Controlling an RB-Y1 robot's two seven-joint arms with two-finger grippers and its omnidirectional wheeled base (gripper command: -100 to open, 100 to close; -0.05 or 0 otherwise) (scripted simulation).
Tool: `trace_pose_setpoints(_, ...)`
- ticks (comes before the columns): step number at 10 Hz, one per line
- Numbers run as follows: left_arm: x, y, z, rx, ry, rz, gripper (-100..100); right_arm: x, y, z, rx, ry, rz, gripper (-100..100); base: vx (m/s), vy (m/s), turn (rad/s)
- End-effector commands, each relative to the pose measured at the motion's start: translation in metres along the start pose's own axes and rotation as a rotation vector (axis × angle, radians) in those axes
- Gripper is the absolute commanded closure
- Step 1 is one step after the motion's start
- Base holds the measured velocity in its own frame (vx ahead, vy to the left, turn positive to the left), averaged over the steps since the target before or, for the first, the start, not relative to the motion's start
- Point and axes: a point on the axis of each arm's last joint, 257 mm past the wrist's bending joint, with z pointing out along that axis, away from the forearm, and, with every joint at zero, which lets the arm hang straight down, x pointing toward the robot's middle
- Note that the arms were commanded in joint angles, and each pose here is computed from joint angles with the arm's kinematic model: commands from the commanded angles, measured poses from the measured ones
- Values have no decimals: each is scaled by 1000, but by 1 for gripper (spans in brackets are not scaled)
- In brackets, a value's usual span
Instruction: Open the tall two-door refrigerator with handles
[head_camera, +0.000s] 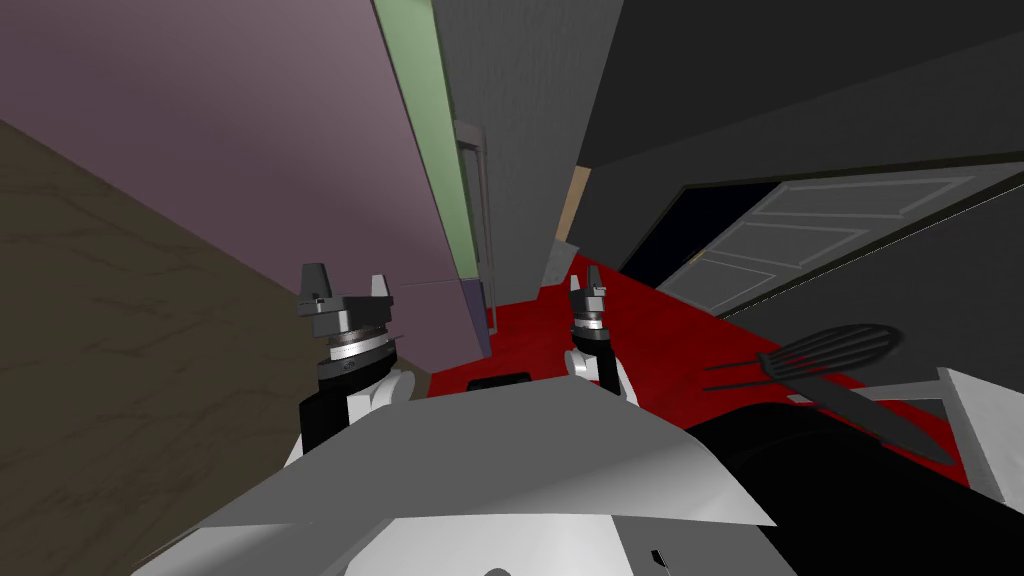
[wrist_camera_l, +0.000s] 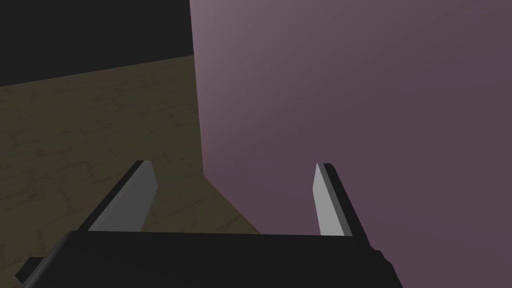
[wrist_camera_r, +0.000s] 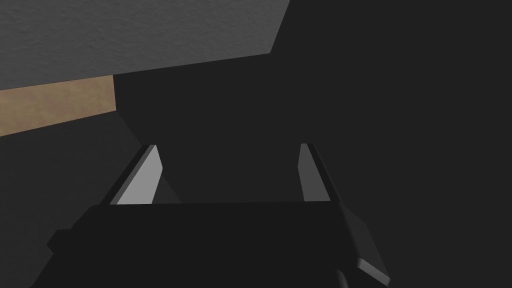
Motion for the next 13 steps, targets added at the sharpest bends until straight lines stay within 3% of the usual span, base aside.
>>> trace_pose_setpoints(1,0,0,0,0,0,0,0,0,0,0,0,0,0,0,0,0,0)
trace_pose_setpoints(4,0,0,0,0,0,0,0,0,0,0,0,0,0,0,0,0,0)
trace_pose_setpoints(5,4,3,1,-11,30,9,-100,0,0,0,0,0,0,0,14,-13,11)
trace_pose_setpoints(7,8,8,2,-35,65,20,-100,0,0,0,1,0,0,0,26,-34,19)
trace_pose_setpoints(8,10,16,4,-67,88,31,-100,0,0,0,1,0,0,0,64,-61,48)
trace_pose_setpoints(13,8,41,8,-170,109,52,-100,0,0,0,1,0,0,0,78,-93,45)
